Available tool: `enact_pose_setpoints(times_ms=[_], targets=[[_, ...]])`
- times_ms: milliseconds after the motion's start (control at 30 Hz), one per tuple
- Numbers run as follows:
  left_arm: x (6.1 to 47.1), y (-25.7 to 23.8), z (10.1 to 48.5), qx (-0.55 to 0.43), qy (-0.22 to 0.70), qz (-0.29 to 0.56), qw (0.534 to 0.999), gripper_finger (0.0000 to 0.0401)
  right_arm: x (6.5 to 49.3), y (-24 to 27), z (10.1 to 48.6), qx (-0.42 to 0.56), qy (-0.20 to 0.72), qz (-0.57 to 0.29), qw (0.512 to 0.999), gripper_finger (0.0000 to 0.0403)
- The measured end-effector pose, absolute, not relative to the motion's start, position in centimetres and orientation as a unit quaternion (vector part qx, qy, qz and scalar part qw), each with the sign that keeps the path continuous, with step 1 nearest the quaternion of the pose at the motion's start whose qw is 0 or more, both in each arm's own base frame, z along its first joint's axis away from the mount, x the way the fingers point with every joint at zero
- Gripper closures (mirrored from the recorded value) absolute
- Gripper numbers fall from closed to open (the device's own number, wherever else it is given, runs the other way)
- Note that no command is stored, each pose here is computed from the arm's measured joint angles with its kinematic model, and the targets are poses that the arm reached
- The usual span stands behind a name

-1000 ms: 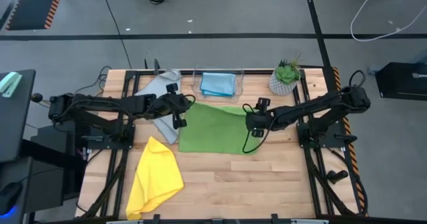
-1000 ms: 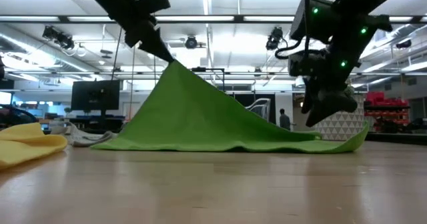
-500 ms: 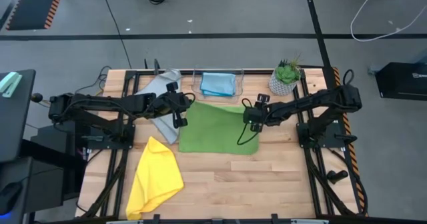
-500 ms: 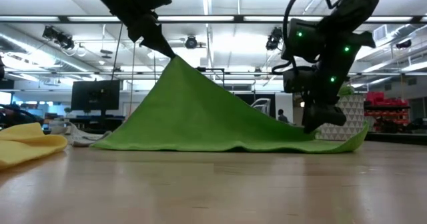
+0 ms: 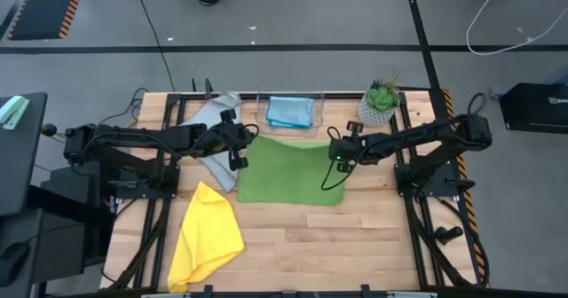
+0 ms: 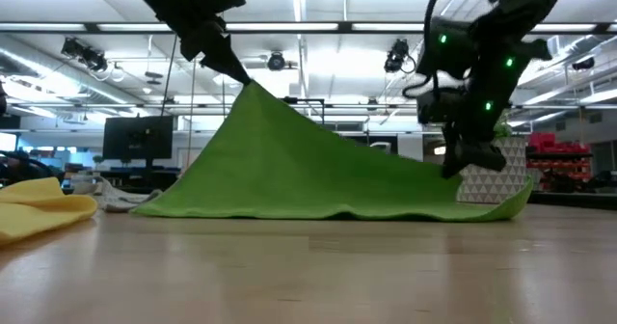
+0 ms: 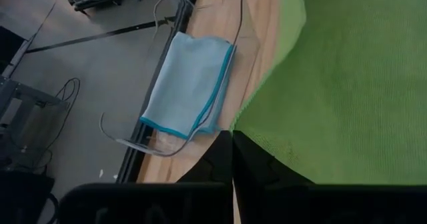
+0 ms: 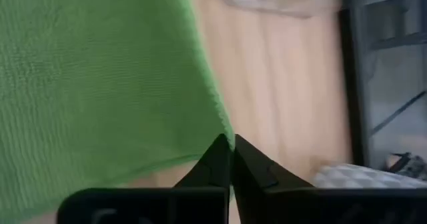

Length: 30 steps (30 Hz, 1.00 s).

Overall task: Fold microfiber towels
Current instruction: Fold the green microfiber towel

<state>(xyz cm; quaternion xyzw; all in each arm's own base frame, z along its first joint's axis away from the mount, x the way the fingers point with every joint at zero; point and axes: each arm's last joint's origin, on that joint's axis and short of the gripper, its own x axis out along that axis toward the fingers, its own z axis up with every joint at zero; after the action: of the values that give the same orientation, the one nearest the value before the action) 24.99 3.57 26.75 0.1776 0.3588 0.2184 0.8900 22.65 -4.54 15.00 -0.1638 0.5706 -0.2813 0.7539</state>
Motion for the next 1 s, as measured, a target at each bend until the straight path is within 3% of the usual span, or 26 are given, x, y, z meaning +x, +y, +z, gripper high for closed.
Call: enact_pose_setpoints(times_ms=[533, 667, 800, 1000], targets=[[20.3, 4.9, 32.7, 0.219, 0.235, 0.289, 0.902, 0.0398, 19.1, -3.0, 29.8, -0.168, 0.41, -0.377, 0.814, 0.039], [18.9, 3.3, 33.7, 0.215, 0.204, 0.268, 0.917, 0.0398, 19.0, -1.3, 32.6, -0.168, 0.363, -0.371, 0.838, 0.0389], [18.9, 0.2, 32.5, 0.196, 0.237, 0.197, 0.931, 0.0399, 19.4, 1.4, 32.3, -0.159, 0.35, -0.327, 0.863, 0.0389], [20.2, -5.3, 29.0, 0.188, 0.31, 0.129, 0.923, 0.0399, 19.8, 6.5, 27.8, -0.14, 0.373, -0.255, 0.881, 0.0389]])
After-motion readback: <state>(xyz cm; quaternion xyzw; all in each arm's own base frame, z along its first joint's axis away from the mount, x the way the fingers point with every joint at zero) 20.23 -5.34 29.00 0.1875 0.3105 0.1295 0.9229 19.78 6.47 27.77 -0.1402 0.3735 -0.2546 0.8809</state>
